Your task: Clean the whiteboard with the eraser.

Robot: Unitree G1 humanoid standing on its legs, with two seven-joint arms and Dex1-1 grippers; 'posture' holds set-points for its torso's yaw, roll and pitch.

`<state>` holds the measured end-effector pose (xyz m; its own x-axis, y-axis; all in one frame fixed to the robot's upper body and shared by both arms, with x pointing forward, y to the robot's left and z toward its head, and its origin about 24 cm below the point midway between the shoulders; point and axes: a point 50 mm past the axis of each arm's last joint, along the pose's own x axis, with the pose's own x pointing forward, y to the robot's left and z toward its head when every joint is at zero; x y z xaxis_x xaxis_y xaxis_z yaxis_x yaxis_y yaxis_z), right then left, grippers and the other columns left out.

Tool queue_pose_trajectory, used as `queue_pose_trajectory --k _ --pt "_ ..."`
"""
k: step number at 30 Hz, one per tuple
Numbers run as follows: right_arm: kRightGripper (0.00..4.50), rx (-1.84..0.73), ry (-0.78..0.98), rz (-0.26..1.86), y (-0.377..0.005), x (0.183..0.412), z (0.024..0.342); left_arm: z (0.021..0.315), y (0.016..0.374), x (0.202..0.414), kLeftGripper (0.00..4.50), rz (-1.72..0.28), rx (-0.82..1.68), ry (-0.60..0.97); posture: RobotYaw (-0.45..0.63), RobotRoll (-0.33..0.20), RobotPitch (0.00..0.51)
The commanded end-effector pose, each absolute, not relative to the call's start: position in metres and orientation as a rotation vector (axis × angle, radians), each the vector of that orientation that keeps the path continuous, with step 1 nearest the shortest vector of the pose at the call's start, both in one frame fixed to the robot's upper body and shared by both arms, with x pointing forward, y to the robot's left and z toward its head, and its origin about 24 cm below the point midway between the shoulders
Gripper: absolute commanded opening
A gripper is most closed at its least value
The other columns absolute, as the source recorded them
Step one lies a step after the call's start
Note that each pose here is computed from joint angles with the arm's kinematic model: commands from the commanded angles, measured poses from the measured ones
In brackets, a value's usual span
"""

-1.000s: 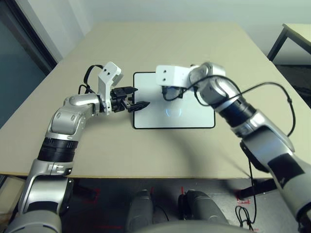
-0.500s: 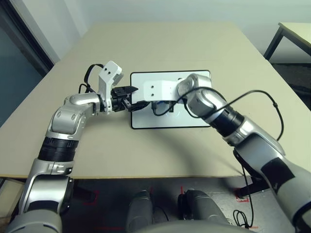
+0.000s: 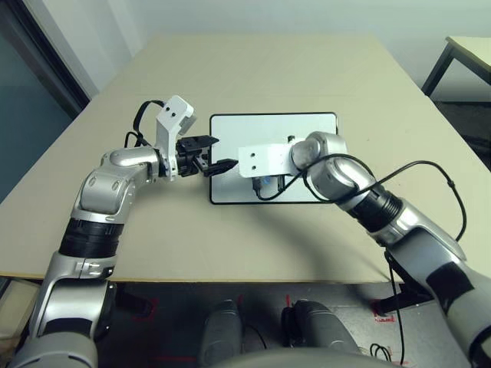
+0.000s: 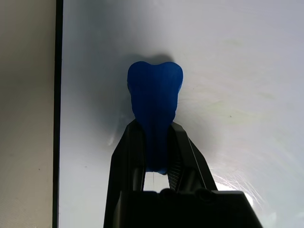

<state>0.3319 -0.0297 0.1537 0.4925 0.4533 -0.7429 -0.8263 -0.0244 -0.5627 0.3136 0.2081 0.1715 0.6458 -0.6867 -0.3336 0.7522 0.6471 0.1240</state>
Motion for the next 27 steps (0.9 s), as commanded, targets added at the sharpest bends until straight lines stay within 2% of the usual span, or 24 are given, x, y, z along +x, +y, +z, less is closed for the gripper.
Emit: queue_pose_trajectory --k 1,3,6,11,15,19,24,27 --pt "0.59 -0.958 0.335 0.907 -0.032 0.356 0.195 0.176 0.208 0.316 4.50 -0.801 0.255 0.230 -0.03 0.000 0.050" --pt "0.59 -0.778 0.262 0.816 -0.037 0.367 0.229 0.182 0.209 0.319 4.50 -0.762 0.243 0.160 -0.04 0.000 0.053" --pt "0.59 -0.518 0.159 0.615 -0.083 0.383 0.275 0.199 0.211 0.327 4.50 -0.640 0.200 -0.032 -0.04 0.000 0.055" --pt "0.59 -0.316 0.144 0.390 -0.144 0.379 0.288 0.216 0.233 0.332 4.50 -0.403 0.119 -0.247 -0.05 0.000 0.057" --pt "0.59 -0.201 0.269 0.137 -0.203 0.373 0.258 0.213 0.266 0.330 4.50 -0.192 0.093 -0.316 -0.06 0.000 0.051" --pt "0.59 -0.137 0.471 -0.015 -0.241 0.359 0.198 0.190 0.296 0.330 4.50 -0.052 0.085 -0.268 -0.07 0.000 0.051" --pt "0.59 -0.090 0.652 -0.057 -0.246 0.346 0.137 0.135 0.312 0.328 4.50 0.017 0.043 -0.098 -0.07 0.000 0.050" --pt "0.59 -0.077 0.690 -0.050 -0.240 0.343 0.124 0.117 0.312 0.327 4.50 0.018 0.022 -0.043 -0.07 0.000 0.054"
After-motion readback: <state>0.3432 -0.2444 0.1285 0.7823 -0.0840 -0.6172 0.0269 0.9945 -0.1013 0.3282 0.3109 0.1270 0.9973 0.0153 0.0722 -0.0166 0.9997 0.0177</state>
